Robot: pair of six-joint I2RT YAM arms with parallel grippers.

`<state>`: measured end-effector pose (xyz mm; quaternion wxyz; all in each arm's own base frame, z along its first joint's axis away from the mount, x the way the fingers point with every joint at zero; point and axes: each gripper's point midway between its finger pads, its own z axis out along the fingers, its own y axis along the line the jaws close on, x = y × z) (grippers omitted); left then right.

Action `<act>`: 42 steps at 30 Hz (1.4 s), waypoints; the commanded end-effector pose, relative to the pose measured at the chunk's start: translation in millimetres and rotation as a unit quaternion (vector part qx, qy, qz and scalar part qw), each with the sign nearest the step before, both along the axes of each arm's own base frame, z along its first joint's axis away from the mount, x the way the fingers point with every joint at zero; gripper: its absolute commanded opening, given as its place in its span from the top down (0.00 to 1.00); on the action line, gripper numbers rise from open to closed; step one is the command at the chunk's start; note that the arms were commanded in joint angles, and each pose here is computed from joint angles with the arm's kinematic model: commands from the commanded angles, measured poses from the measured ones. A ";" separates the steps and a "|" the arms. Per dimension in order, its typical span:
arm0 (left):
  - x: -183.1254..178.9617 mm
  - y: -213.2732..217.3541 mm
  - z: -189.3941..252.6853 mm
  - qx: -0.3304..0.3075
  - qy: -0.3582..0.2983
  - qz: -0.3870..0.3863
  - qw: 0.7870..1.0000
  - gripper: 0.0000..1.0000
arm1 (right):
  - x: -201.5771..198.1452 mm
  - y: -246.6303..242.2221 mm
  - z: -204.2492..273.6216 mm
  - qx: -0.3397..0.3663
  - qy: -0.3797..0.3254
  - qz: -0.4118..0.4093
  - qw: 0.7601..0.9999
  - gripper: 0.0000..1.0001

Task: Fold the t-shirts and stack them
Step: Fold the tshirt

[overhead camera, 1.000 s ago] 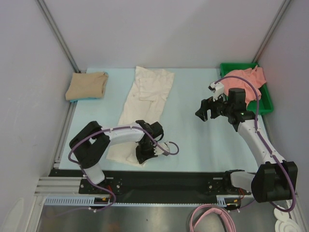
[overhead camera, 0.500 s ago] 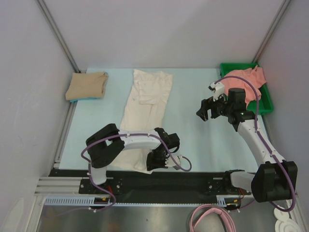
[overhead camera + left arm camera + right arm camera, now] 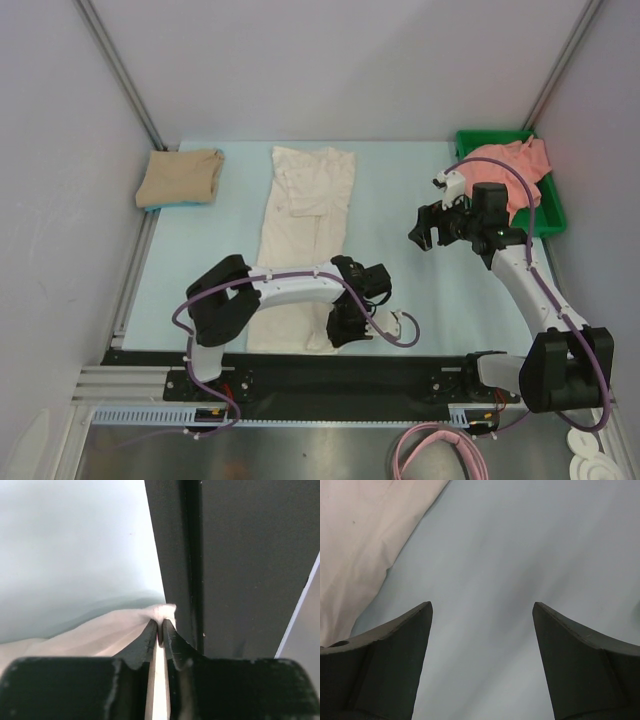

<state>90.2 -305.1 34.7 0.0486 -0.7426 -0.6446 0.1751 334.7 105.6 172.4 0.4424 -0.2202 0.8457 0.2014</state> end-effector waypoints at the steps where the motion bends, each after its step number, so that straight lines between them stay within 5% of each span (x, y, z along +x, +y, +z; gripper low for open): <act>1: -2.9 -16.6 23.2 -0.056 -0.011 -0.016 0.998 0.86 | 8.6 -1.4 15.8 -0.001 -0.022 -0.001 1.000 0.13; 8: 17.3 -33.2 113.8 -0.195 -0.098 0.018 0.976 0.63 | 8.1 -0.6 18.4 0.003 -0.020 0.000 1.000 0.13; 12: 80.5 -27.5 171.3 -0.288 -0.211 0.118 0.927 0.43 | 10.1 4.9 21.8 0.020 -0.016 0.004 1.000 0.13; 14: 140.8 -6.3 188.5 -0.304 -0.275 0.224 0.884 0.36 | 16.0 10.6 24.3 0.035 -0.008 0.012 0.999 0.13; 19: 251.3 57.9 162.7 -0.284 -0.262 0.408 0.827 0.46 | 42.3 29.8 17.3 0.081 0.056 0.030 0.995 0.14; 26: 327.2 108.9 129.3 -0.303 -0.218 0.524 0.765 0.52 | 98.9 61.5 -24.6 0.140 0.172 0.062 0.973 0.16; 34: 351.9 140.4 105.9 -0.303 -0.144 0.597 0.729 0.53 | 191.9 88.5 -69.1 0.182 0.219 0.056 0.957 0.23; 42: 336.7 164.8 67.5 -0.265 -0.095 0.633 0.721 0.56 | 203.1 139.5 -106.8 0.184 0.260 0.077 0.945 0.26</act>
